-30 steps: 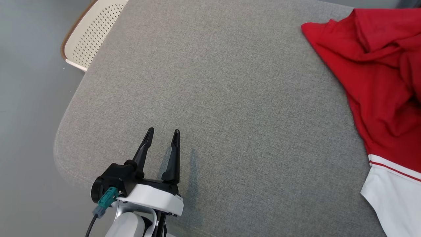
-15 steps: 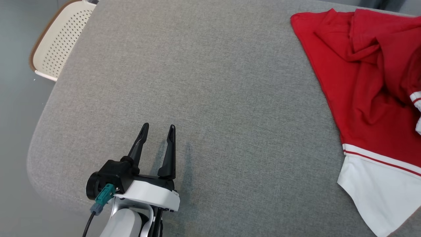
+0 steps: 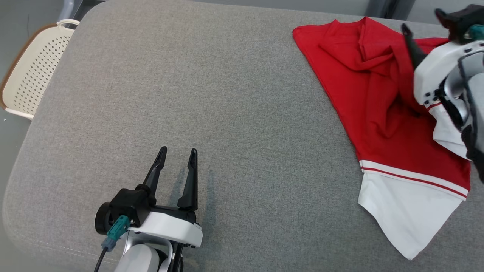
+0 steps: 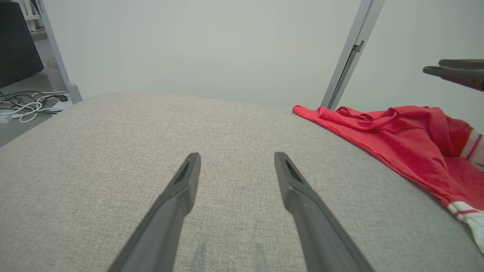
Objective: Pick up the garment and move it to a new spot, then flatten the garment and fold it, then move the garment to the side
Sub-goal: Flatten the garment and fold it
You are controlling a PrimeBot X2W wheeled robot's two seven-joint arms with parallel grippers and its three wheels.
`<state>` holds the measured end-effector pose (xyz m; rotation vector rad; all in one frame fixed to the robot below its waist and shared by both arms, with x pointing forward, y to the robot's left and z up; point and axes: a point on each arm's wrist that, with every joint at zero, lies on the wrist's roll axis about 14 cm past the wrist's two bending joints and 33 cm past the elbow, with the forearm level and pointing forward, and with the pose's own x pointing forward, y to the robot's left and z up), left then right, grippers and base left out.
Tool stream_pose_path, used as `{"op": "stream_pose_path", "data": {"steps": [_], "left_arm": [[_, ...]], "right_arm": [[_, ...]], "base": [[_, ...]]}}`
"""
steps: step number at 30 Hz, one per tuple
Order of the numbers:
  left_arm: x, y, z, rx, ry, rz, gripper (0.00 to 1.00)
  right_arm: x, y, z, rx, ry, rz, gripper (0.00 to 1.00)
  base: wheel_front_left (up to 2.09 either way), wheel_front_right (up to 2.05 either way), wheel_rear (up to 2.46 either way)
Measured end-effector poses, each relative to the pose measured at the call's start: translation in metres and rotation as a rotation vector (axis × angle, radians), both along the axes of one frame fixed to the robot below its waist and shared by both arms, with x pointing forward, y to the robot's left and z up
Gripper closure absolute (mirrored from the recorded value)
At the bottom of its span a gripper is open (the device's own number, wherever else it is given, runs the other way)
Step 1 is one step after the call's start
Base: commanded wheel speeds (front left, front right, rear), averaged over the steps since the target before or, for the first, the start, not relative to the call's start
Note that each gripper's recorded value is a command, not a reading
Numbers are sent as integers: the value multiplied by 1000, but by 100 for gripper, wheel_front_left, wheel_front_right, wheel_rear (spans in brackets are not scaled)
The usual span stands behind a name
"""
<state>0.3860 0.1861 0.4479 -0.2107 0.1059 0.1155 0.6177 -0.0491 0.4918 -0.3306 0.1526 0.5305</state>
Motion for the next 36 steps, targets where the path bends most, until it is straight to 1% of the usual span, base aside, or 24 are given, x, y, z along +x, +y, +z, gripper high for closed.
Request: {"op": "stream_pose_path", "data": {"steps": [5, 7, 11, 15, 17, 20, 25, 26, 27, 29, 30, 31, 36], "left_arm": [[0, 0, 3, 3, -7, -4, 0], [-1, 3, 4, 4, -9, 2, 0], [-7, 12, 5, 5, -6, 37, 0], [-16, 25, 7, 10, 0, 86, 0], [-21, 31, 8, 10, 0, 109, 0], [-27, 39, 10, 16, 2, 139, 0], [-31, 42, 10, 16, 4, 154, 0], [-31, 41, 10, 15, 5, 155, 0], [-31, 41, 10, 14, 5, 155, 0], [-31, 41, 9, 13, 6, 156, 0], [-30, 41, 9, 10, 7, 155, 0], [-30, 40, 8, 10, 8, 154, 0], [-26, 38, 6, 7, 13, 145, 0]], "right_arm": [[-11, 40, -10, 28, 51, 88, 0], [-13, 48, -13, 26, 64, 105, 0], [-31, 81, -43, 17, 167, 171, 0], [-50, 104, -78, -29, 280, 218, 0], [-55, 105, -93, -71, 320, 224, 0], [-55, 104, -105, -109, 357, 212, 0], [-44, 90, -110, -152, 376, 161, 0], [-44, 88, -111, -157, 380, 154, 3], [-44, 87, -113, -159, 388, 147, 38], [-46, 87, -115, -150, 409, 137, 67], [-47, 88, -116, -150, 415, 136, 79], [-48, 88, -117, -151, 417, 138, 99], [-48, 86, -118, -141, 417, 133, 100]], "base": [[0, 0, 0], [0, 0, 0], [0, 0, 0], [0, 0, 0], [0, 0, 0], [0, 0, 0], [0, 0, 0], [0, 0, 0], [0, 0, 0], [0, 0, 0], [0, 0, 0], [0, 0, 0], [0, 0, 0]]}}
